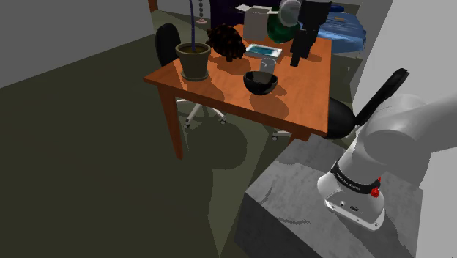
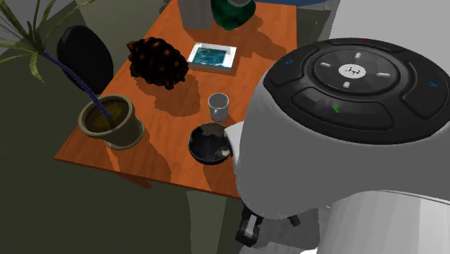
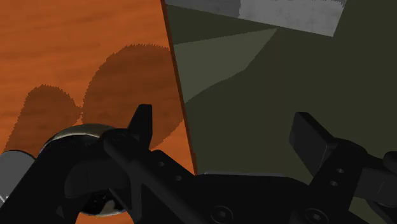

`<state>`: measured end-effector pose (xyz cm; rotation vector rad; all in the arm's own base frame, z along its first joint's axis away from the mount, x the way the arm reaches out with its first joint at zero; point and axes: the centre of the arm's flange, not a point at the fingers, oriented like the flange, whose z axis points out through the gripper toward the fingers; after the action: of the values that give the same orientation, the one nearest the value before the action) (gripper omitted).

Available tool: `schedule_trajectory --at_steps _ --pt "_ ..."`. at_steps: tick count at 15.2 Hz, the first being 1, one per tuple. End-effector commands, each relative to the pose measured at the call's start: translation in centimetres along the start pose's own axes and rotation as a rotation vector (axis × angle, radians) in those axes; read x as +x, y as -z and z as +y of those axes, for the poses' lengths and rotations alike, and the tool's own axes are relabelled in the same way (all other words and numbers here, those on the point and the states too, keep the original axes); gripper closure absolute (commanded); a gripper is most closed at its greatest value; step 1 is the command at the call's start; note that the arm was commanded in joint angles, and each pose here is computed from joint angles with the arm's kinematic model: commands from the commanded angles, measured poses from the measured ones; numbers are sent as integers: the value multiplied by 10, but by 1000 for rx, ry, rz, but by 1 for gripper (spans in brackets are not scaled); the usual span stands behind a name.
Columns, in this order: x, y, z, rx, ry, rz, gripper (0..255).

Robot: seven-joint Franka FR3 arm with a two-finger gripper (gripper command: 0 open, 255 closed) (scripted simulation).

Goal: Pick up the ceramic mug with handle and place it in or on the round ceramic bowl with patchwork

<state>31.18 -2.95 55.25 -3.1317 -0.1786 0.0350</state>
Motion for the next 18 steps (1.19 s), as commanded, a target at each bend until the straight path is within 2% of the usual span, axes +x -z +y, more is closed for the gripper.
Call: schedule_trajectory --at_steps 1,18 --pt "0 0 0 0 0 0 0" --pt "113 -69 185 30 -4 13 0"
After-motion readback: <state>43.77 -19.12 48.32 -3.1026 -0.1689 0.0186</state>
